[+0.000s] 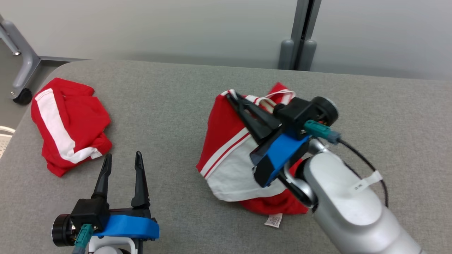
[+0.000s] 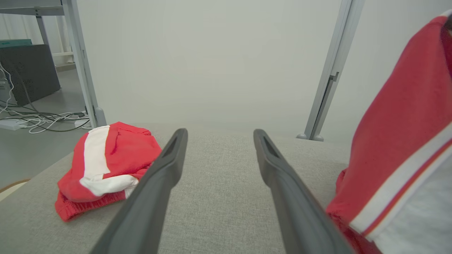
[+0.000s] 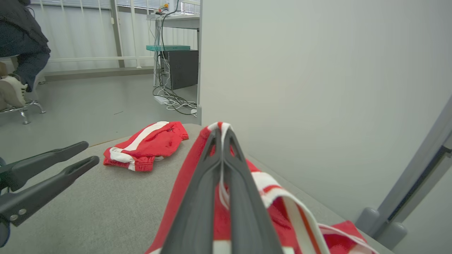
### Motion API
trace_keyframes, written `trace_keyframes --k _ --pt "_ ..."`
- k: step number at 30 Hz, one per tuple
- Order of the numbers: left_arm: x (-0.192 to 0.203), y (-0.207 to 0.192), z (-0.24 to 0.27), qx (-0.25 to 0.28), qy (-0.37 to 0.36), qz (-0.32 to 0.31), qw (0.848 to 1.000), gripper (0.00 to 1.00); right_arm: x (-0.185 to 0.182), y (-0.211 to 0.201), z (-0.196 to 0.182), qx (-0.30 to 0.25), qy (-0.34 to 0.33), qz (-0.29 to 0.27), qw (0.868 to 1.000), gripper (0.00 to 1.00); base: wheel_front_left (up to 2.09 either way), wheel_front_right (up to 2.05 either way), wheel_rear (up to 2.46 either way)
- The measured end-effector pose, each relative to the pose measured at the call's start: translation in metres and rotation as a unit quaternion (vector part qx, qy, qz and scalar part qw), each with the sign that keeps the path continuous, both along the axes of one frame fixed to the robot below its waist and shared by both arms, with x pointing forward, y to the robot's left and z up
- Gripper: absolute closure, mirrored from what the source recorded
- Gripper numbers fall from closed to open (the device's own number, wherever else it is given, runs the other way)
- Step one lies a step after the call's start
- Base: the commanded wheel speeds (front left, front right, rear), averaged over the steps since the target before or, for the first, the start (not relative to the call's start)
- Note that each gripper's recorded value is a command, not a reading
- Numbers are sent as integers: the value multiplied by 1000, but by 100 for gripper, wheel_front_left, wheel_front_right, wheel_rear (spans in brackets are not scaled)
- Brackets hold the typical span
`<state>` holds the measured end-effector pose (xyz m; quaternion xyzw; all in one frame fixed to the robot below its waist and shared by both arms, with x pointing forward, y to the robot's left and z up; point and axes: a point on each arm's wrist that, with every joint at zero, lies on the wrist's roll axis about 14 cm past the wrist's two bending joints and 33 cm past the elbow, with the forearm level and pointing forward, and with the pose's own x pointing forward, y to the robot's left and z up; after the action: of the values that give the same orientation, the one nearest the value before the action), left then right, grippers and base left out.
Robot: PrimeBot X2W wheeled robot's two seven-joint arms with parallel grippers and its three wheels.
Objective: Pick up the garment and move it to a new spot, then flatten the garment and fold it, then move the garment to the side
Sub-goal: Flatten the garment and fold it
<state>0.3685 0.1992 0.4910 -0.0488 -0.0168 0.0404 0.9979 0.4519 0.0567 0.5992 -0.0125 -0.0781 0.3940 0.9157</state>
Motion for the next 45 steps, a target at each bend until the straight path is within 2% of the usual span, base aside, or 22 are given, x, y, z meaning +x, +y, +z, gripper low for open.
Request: trace_keyframes --k 6,8,13,14,15,16,19,22,27,31,34,40,45 --pt "-6 12 -5 -1 9 20 1000 0 -35 64 -42 -17 47 98 994 100 0 0 0" --pt "-7 14 -6 -1 11 24 1000 0 -54 77 -63 -39 61 133 988 100 0 0 0" --pt "-7 13 -10 -2 18 24 1000 0 -111 105 -90 -46 97 226 968 100 0 0 0" --pt "-7 12 -11 -2 18 23 1000 0 -116 106 -95 -49 102 233 966 71 0 0 0" --pt "-6 12 -11 -2 19 22 1000 0 -119 106 -98 -48 106 237 965 7 0 0 0" --pt "-6 11 -11 -2 18 21 1000 0 -120 106 -99 -46 111 238 964 0 0 0 0" --pt "-2 10 -9 -3 15 20 1000 0 -117 103 -102 -44 114 233 965 0 0 0 0" --pt "0 8 -9 -3 15 17 1000 0 -98 92 -99 -39 111 202 972 0 0 0 0" --pt "2 4 -11 -1 17 11 1000 0 -44 58 -75 -14 84 108 991 0 0 0 0" --pt "5 0 -9 1 13 3 1000 0 -8 4 -67 -9 61 21 998 0 0 0 0" --pt "4 -1 -10 2 15 0 1000 0 8 -48 -77 -18 60 -44 997 0 0 0 0" --pt "5 -4 -9 8 12 -7 1000 0 -2 -109 -115 -45 95 -112 988 0 0 0 0" --pt "0 -1 -12 16 18 -4 1000 0 -32 -115 -148 -64 153 -109 980 0 0 0 0"
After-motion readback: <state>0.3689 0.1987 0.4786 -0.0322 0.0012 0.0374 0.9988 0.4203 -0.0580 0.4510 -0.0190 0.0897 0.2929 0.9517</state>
